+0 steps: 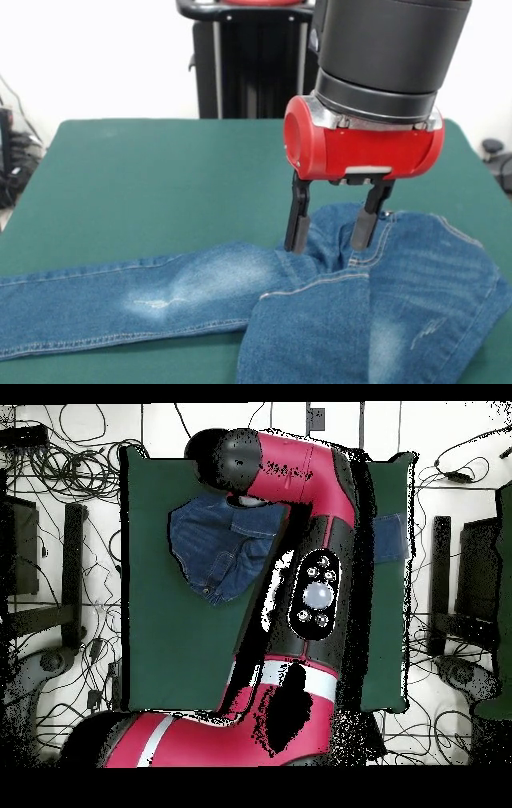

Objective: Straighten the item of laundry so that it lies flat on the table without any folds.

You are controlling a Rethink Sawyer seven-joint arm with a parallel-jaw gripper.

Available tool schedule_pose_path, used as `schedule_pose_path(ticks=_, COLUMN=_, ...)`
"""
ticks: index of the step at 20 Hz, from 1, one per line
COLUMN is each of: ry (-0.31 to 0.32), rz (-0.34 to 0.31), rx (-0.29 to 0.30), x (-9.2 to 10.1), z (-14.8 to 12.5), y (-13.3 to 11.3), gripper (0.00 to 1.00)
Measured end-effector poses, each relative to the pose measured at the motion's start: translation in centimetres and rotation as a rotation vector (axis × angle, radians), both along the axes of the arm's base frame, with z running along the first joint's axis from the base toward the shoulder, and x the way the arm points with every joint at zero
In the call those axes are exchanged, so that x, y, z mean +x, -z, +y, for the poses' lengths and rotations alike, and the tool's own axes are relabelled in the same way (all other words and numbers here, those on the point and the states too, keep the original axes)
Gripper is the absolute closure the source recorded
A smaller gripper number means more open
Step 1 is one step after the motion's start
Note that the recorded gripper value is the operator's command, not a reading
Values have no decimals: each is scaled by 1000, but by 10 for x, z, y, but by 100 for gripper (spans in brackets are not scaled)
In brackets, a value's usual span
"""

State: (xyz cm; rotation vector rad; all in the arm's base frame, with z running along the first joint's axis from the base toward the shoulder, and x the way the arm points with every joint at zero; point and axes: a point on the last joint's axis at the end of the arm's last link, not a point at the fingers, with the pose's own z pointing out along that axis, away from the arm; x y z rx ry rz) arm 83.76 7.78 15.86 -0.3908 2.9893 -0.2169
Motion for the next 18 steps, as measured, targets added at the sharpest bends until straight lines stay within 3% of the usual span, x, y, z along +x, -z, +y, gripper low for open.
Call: schedule_pose_path(ticks=18, ry=-1, rz=-3, rx=17, x=1, z=11, y=-2, gripper=0)
